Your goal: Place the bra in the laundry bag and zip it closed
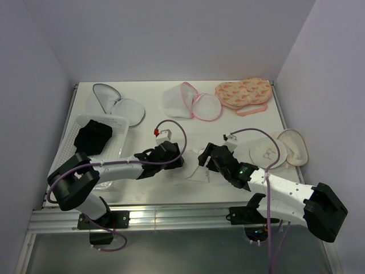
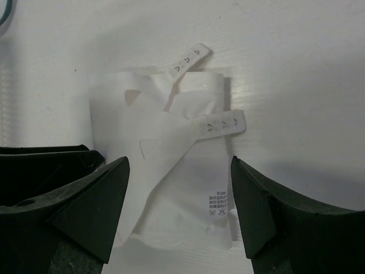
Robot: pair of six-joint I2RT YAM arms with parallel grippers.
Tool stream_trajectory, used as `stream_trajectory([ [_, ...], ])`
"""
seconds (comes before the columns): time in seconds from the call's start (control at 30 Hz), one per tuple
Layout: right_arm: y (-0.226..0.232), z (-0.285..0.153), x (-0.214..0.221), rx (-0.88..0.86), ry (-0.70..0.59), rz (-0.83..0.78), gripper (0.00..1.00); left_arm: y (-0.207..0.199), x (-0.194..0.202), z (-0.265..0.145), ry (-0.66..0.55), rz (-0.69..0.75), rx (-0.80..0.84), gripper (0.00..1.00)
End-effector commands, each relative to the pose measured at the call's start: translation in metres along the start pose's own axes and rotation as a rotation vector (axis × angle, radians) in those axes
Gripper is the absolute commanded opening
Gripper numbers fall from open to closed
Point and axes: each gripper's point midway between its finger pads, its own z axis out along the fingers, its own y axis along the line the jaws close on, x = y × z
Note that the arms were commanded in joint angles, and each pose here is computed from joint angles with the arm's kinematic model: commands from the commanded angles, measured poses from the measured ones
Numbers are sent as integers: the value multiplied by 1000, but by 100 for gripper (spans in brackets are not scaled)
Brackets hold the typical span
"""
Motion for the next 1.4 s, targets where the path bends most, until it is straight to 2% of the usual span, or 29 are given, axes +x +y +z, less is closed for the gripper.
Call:
stream_trajectory([
  [0.0, 8, 1, -5, -41, -22, 29, 79, -12, -3, 0, -31, -12, 61, 57],
  [0.07, 7, 3, -4, -43, -17, 34, 79, -10, -2, 3, -29, -7, 48, 53],
  [0.17, 5, 7, 0, -45, 0, 39, 79, -4, 3, 7, -15, -6, 25, 42],
  [0.2, 2, 8, 2, -38, 4, 38, 79, -2, 5, 8, -12, -8, 18, 35],
  [0.27, -2, 9, 5, -30, 18, 36, 80, 2, 9, 10, -6, -9, 9, 30],
  [0.3, -3, 10, 7, -28, 22, 36, 80, 4, 10, 11, -5, -10, 1, 22],
  [0.37, 0, 12, 5, -41, 15, 39, 80, 8, 13, 13, 2, -9, -12, 17],
  [0.4, 0, 12, 5, -41, 15, 40, 80, 10, 15, 14, 4, -9, -18, 9],
  [0.5, -2, 15, 7, -33, 23, 38, 80, 17, 18, 15, 10, -8, -41, 0],
  [0.8, -7, 16, 9, -37, 32, 35, 82, 47, 30, 12, 22, 3, -135, 0],
  [1.13, -1, 16, 34, -162, 118, 47, 98, 66, 42, 11, 37, 3, -170, 0],
  [1.37, 3, 14, 49, -244, 172, 112, 100, 76, 56, 15, 67, -4, -190, 0],
])
